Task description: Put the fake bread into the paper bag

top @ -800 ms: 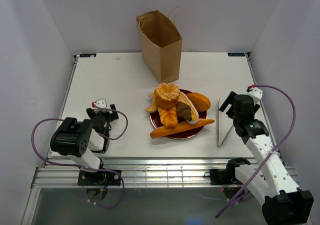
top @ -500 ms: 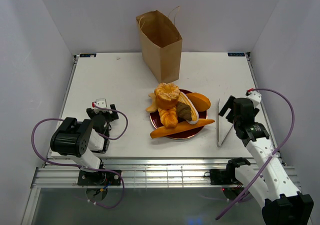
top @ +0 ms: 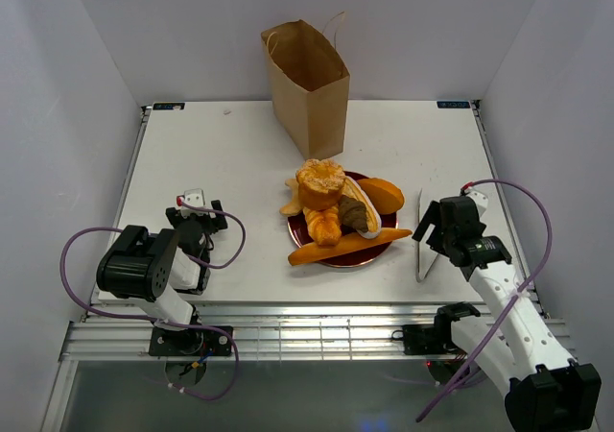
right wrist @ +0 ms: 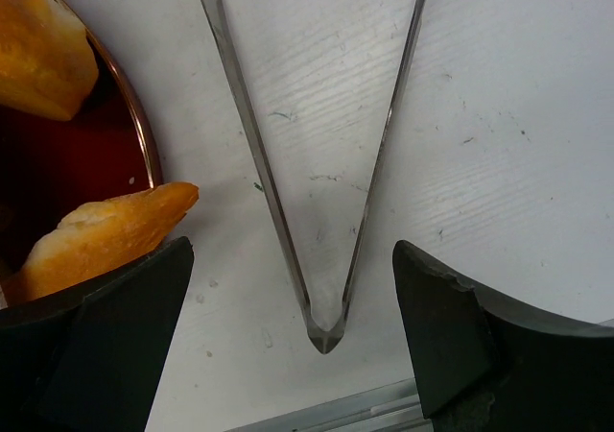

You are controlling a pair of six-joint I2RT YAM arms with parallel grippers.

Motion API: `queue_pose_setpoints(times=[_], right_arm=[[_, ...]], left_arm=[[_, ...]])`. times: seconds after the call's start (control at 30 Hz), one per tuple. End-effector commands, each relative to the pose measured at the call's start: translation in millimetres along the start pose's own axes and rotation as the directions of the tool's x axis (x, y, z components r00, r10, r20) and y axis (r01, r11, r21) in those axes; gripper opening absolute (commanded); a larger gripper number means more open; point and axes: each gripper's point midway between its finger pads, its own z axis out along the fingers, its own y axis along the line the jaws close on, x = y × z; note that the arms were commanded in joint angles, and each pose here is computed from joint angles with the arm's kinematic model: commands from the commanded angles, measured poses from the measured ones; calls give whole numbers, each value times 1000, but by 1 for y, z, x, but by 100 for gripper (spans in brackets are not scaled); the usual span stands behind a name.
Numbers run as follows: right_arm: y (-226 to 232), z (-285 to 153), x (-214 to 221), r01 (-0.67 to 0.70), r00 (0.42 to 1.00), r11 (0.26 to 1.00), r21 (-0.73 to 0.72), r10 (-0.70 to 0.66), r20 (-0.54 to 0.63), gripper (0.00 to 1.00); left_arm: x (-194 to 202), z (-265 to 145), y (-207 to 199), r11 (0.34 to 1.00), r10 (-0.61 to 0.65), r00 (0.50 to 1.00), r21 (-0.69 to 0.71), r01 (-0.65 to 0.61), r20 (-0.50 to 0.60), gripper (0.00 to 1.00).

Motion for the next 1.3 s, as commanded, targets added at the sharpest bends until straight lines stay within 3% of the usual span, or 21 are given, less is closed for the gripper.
queue_pose_setpoints(times=[0.0, 0.3, 0.5, 1.0, 1.27], right_arm=[[0, 1, 6, 8, 998, 999, 33, -6, -55, 90], [-10, 21, 22, 54, 990, 990, 127, -36, -137, 90], [-6, 38, 36, 58, 987, 993, 100, -42, -158, 90], [-3, 74, 11, 35, 999, 992, 120, -31, -34, 90], [0, 94, 20, 35, 996, 997, 75, -29, -90, 98]], left_arm=[[-34, 5, -4, 999, -52, 991, 17, 50, 122, 98], [-34, 5, -4, 999, -52, 991, 17, 50, 122, 98], [-35, 5, -4, 999, -52, 991, 17, 50, 124, 98], [-35, 5, -4, 999, -52, 991, 17, 50, 124, 98], [-34, 5, -3, 999, -51, 991, 15, 50, 121, 98]])
